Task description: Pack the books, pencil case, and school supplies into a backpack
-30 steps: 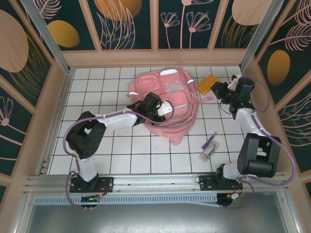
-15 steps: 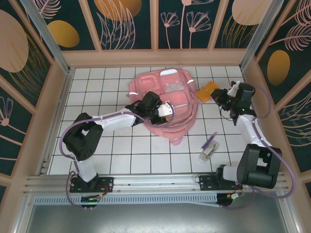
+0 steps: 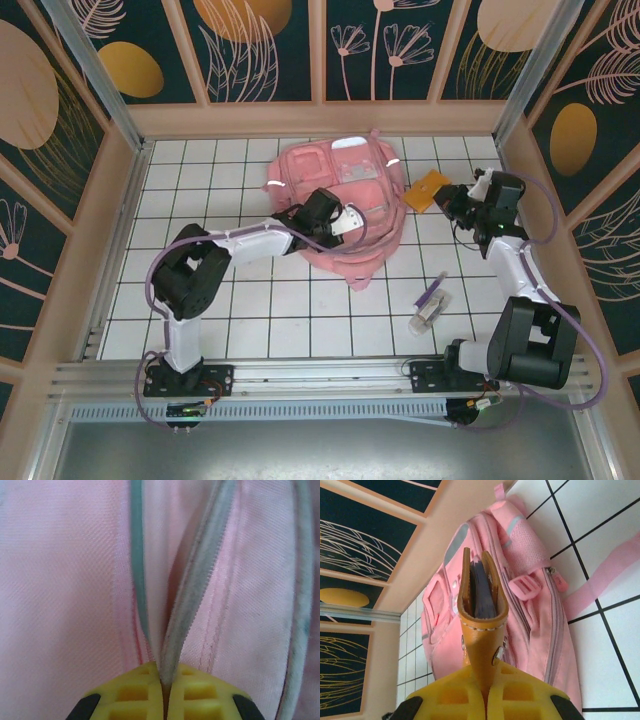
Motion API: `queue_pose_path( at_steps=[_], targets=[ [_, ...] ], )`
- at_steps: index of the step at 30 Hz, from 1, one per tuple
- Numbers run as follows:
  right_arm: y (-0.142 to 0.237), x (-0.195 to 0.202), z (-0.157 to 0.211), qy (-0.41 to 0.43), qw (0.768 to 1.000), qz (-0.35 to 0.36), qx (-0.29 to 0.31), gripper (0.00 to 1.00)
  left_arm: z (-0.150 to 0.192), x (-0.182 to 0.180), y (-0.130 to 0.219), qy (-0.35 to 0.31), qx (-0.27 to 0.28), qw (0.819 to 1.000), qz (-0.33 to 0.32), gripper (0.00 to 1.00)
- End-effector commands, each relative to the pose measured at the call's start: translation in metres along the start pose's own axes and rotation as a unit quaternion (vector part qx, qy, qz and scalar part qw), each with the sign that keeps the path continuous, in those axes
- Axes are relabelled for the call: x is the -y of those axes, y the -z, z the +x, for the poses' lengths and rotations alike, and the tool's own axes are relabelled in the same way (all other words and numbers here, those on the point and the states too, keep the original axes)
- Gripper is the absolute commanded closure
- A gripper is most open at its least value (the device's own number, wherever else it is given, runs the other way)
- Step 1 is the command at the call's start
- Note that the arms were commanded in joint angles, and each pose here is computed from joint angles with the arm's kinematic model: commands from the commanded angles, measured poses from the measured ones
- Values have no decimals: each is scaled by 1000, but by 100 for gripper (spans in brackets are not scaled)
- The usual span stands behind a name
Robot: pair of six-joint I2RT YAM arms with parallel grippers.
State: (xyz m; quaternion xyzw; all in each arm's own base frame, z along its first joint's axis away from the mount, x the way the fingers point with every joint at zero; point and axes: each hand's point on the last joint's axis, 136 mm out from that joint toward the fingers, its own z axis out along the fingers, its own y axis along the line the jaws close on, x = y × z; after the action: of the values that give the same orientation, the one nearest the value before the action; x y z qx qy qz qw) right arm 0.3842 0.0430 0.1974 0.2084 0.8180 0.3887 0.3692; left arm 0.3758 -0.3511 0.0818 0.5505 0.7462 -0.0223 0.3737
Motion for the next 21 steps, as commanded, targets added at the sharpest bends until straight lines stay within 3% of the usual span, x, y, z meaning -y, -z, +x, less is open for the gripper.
queue_pose_path(
  at_steps=[1, 6, 10, 13, 16, 21],
  targets=[
    [7, -1, 12, -20, 1000, -8, -17, 98, -60, -52, 52, 47, 83, 993, -75, 100],
    [19, -13, 22, -45, 998, -27, -29, 99, -110, -97, 102, 100, 136, 977, -131, 100],
    [28, -8, 31, -58, 998, -4, -26, 100, -140, -121, 120, 119, 156, 969, -148, 100],
    [20, -20, 51, -68, 995, -38, -70, 100, -166, -132, 128, 148, 185, 961, -142, 100],
    [-4, -45, 77, -78, 986, -73, -129, 100, -189, -128, 132, 154, 218, 958, -104, 100],
    [-57, -71, 90, -182, 972, -102, -106, 100, -212, -109, 129, 186, 253, 949, -20, 100]
  ],
)
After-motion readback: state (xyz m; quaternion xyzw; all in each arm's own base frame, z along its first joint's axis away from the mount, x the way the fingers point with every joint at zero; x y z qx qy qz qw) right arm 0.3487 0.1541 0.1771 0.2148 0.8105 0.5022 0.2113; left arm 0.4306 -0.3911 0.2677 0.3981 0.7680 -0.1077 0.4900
